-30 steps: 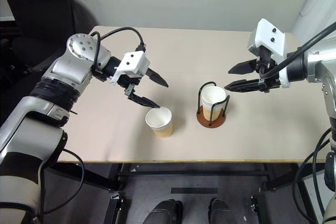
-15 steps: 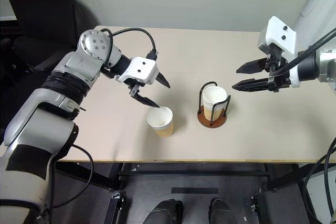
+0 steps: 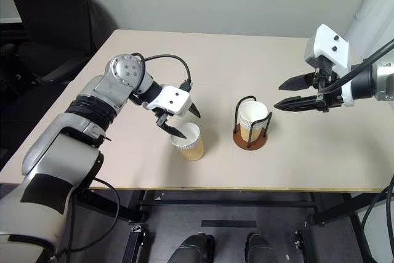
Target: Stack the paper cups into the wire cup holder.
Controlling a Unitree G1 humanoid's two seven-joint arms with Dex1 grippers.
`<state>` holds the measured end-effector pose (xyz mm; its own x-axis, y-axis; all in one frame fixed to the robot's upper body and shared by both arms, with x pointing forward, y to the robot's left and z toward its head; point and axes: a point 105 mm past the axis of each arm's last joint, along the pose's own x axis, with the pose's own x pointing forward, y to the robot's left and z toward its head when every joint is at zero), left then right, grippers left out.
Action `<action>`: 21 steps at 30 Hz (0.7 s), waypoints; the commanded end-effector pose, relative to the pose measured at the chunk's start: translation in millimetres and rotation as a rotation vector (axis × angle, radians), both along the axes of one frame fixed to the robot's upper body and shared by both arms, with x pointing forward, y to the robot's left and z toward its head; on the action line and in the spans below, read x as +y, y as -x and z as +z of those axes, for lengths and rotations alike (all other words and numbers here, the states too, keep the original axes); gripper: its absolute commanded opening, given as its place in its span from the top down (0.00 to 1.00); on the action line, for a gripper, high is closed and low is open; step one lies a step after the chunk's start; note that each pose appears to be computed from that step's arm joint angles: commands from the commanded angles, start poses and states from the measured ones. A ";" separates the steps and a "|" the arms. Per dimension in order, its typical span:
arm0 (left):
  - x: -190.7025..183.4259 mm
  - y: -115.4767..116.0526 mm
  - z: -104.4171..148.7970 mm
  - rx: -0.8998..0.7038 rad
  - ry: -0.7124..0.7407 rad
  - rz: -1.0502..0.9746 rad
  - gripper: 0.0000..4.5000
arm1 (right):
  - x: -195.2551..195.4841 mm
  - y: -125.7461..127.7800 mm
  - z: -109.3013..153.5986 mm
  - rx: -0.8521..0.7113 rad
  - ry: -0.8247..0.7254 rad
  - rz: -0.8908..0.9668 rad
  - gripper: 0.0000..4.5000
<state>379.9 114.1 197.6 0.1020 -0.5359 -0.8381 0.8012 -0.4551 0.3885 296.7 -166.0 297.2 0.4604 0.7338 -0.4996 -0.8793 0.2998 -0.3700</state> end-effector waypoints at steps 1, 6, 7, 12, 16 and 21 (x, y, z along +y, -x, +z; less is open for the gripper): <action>-1.3 1.3 8.2 -0.014 0.006 -0.026 0.11 | -3.4 6.5 15.4 -0.064 -0.009 -0.004 0.49; -4.0 0.5 8.9 -0.017 0.007 -0.029 0.11 | -4.5 7.3 15.1 -0.063 -0.007 -0.008 0.49; -4.5 0.4 7.9 -0.013 0.008 -0.027 0.11 | -4.8 7.0 14.8 -0.062 -0.007 -0.009 0.49; -6.6 -3.2 0.1 -0.004 0.009 0.000 0.11 | -6.7 6.1 13.2 -0.060 -0.003 -0.014 0.49; -10.0 -13.3 -20.1 -0.023 0.004 0.074 0.31 | -7.0 6.0 10.4 -0.056 0.002 -0.014 0.48; -11.2 -11.1 -26.8 0.010 -0.012 0.069 0.73 | -8.6 6.5 8.9 -0.053 0.006 -0.018 0.48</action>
<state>389.5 103.4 161.2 0.1130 -0.5011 -0.8580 0.8435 -0.4080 0.3494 295.5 -171.9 291.9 0.4666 0.7245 -0.5073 -0.8784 0.3126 -0.3615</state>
